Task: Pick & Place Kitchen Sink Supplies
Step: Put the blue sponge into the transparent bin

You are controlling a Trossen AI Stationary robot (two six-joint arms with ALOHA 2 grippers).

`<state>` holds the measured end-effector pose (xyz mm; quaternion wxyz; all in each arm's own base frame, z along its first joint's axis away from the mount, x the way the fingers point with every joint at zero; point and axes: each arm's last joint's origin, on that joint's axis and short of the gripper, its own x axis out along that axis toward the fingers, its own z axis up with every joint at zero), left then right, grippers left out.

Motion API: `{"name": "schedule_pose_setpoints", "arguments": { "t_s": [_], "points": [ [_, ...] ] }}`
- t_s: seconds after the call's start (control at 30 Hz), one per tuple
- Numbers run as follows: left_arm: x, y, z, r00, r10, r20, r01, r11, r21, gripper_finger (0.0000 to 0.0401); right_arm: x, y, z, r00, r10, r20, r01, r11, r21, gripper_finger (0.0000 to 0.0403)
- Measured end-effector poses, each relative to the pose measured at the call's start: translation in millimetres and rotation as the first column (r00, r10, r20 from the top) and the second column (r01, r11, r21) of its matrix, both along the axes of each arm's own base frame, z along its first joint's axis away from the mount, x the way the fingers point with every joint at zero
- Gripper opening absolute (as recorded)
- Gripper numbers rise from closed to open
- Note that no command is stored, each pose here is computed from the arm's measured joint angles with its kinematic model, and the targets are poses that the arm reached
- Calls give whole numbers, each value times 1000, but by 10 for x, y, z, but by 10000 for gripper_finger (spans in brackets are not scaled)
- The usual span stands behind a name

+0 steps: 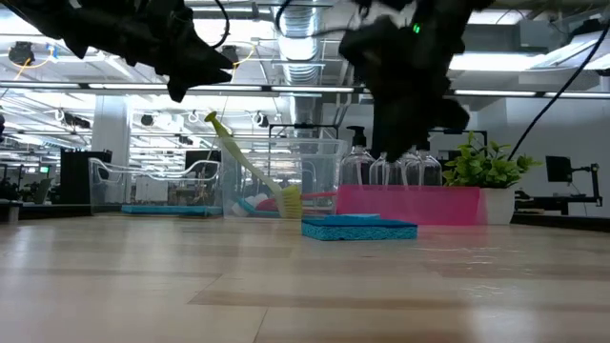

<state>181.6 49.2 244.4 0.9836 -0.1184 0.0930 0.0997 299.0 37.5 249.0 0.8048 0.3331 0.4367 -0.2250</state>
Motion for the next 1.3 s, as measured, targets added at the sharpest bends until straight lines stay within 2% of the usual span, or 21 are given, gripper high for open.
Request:
{"name": "schedule_pose_setpoints", "arguments": {
  "t_s": [0.17, 0.33, 0.57, 0.87, 0.97, 1.07, 1.13, 1.3],
  "points": [
    [10, 4, 6, 1000, 5, 12, -5, 1000, -11, 136, 144, -55, -299, 994, 13, -110, -6, 998, 66, 113],
    [10, 3, 8, 1000, 6, 19, -5, 999, -38, 136, 238, -124, -553, 981, -2, -193, 17, 997, 80, 113],
    [10, 3, 8, 1000, 6, 20, -5, 999, -40, 136, 274, -202, -642, 976, -12, -217, 31, 996, 81, 113],
    [10, 3, 9, 1000, 6, 20, -5, 999, -40, 136, 207, -216, -870, 987, -27, -161, 42, 995, 89, 109],
    [10, 3, 9, 1000, 6, 20, -5, 999, -39, 136, 149, -187, -996, 989, -54, -141, 72, 990, 124, 86],
    [11, 3, 10, 1000, 6, 21, -5, 999, -38, 136, 107, -142, -1081, 990, -51, -132, 74, 982, 175, 37],
    [11, 3, 11, 1000, 6, 23, -5, 999, -37, 136, 93, -111, -1096, 989, -60, -136, 82, 983, 165, 12],
    [11, 3, 12, 1000, 6, 23, -5, 999, -37, 136, 71, -67, -985, 991, -69, -111, 88, 979, 182, 6]
  ]
}}
